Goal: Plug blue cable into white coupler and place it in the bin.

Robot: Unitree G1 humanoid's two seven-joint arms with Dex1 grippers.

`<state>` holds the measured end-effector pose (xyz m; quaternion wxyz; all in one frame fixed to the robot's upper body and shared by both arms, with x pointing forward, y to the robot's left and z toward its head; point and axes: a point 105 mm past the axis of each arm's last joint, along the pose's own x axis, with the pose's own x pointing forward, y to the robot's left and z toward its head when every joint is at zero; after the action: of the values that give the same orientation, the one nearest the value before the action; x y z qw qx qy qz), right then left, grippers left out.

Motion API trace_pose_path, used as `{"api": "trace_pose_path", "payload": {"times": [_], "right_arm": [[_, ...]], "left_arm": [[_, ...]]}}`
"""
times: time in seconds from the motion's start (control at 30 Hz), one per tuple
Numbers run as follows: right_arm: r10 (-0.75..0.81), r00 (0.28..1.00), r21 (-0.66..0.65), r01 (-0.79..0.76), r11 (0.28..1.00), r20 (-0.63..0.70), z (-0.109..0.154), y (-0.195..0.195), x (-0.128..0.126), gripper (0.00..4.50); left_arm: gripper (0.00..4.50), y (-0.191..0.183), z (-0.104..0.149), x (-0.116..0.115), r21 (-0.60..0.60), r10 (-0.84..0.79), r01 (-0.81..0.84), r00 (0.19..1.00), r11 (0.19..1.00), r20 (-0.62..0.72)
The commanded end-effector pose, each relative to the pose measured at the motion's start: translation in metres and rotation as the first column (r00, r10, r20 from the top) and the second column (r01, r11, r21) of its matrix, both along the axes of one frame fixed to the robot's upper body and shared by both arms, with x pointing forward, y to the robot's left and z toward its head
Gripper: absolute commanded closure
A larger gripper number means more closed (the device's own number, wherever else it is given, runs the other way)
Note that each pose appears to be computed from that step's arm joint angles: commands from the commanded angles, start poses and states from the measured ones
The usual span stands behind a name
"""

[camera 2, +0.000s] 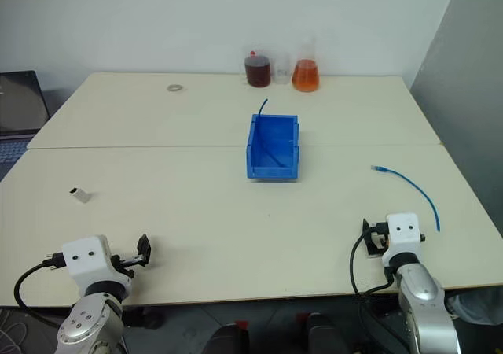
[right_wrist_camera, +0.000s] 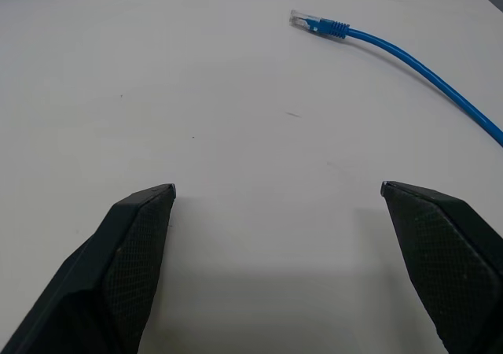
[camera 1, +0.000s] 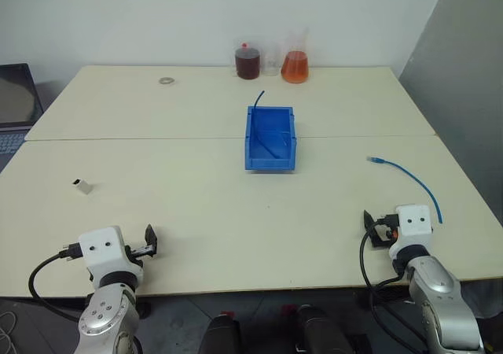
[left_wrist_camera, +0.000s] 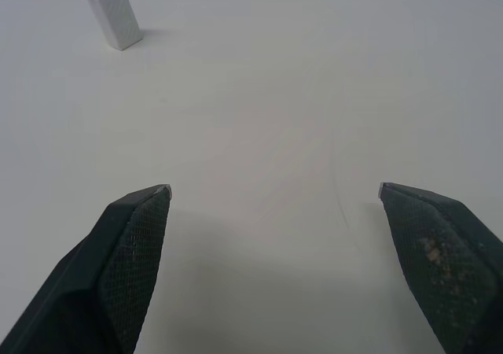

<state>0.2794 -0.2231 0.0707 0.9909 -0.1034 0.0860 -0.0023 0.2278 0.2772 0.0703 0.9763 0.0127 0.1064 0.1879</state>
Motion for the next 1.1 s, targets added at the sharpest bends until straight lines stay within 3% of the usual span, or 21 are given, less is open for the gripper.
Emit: {"api": "trace_pose_path", "payload": {"times": [0.03,0.9,1.0,1.1], "right_arm": [[-0.011,0.998,-0.02,0.012,1.0,0.064,0.015,-0.003,0.001,0.03],[-0.016,0.997,-0.029,0.018,0.999,0.073,0.013,-0.007,0.005,0.03],[-0.026,0.996,-0.038,0.029,0.999,0.085,0.017,-0.011,0.006,0.03],[-0.035,0.994,-0.059,0.041,0.997,0.108,0.024,-0.017,0.008,0.03]], "left_arm": [[0.0,0.001,0.015,-0.003,0.048,0.018,-0.021,0.999,0.999,0.046],[0.0,-0.001,0.015,-0.002,0.032,0.028,-0.03,0.998,0.999,0.052],[0.0,-0.007,0.014,0.0,0.058,-0.03,0.028,0.999,0.998,0.037],[0.0,-0.027,0.027,0.02,0.078,-0.229,0.224,0.972,0.972,0.061]]}}
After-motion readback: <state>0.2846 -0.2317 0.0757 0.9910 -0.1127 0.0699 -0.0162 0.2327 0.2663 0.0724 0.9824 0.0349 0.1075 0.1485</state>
